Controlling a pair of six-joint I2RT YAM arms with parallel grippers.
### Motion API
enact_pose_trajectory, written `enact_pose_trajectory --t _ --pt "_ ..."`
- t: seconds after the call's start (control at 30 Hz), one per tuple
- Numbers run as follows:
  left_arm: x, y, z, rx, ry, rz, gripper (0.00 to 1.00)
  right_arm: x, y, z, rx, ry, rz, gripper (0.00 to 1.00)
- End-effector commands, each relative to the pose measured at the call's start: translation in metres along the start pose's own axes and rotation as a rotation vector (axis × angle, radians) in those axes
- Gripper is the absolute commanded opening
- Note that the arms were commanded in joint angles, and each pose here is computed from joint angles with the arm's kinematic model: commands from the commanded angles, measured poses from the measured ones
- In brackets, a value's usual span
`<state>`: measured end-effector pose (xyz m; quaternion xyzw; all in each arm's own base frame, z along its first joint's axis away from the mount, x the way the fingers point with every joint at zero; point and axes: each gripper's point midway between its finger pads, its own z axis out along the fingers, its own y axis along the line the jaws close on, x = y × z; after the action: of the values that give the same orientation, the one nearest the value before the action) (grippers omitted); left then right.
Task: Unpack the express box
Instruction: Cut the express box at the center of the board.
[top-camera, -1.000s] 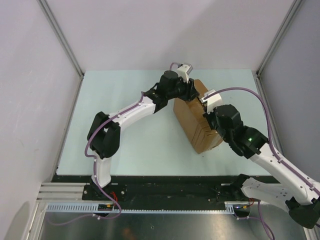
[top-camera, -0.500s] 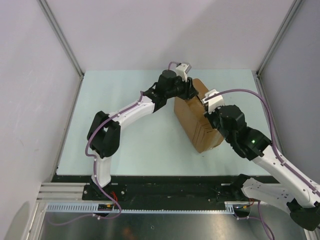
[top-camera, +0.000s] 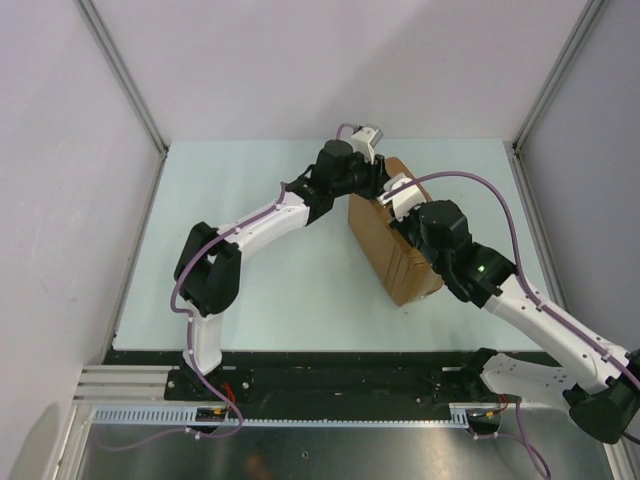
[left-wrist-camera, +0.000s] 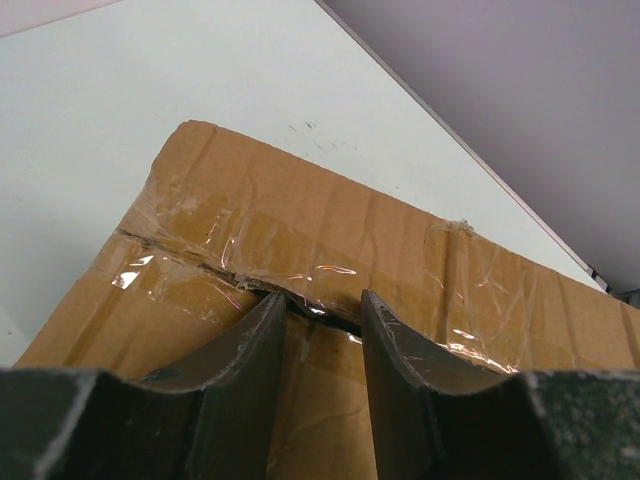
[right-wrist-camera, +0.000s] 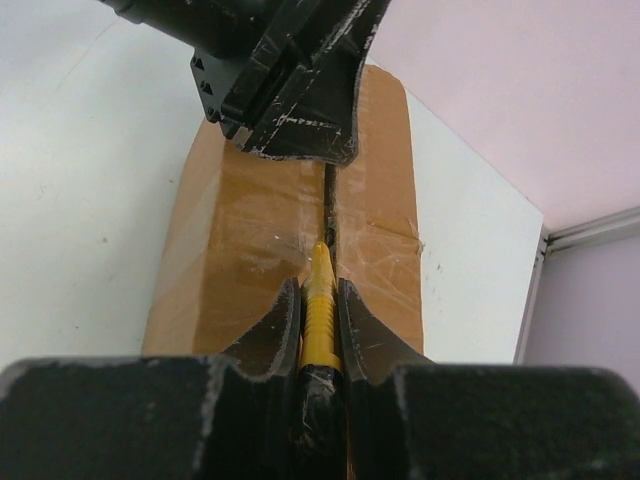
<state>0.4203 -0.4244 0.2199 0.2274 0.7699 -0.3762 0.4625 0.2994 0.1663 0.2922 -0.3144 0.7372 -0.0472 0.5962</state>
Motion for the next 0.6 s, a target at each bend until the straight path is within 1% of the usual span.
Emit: enact_pose_trajectory --t 0.0,0.13,0.27,0.4,0.57 --pt "0.137 0.081 -0.015 -0.254 0.390 -0.082 0.43 -0.014 -0.004 0.004 0.003 -0.040 -0.033 0.00" --pt "0.137 0.080 -0.015 -0.253 0.389 -0.080 0.42 0.000 -0.003 0.007 -0.011 0.014 -0.064 0.00" --pt "0.139 0.083 -0.015 -0.260 0.393 -0.080 0.42 0.013 -0.012 0.006 0.040 0.069 -0.125 0.00" --pt "0.141 0.084 -0.017 -0.265 0.397 -0.074 0.42 0.014 -0.024 -0.003 0.081 0.082 -0.161 0.00" --pt "0.143 0.086 -0.018 -0.278 0.401 -0.068 0.42 0.026 -0.025 -0.010 0.078 0.130 -0.175 0.00"
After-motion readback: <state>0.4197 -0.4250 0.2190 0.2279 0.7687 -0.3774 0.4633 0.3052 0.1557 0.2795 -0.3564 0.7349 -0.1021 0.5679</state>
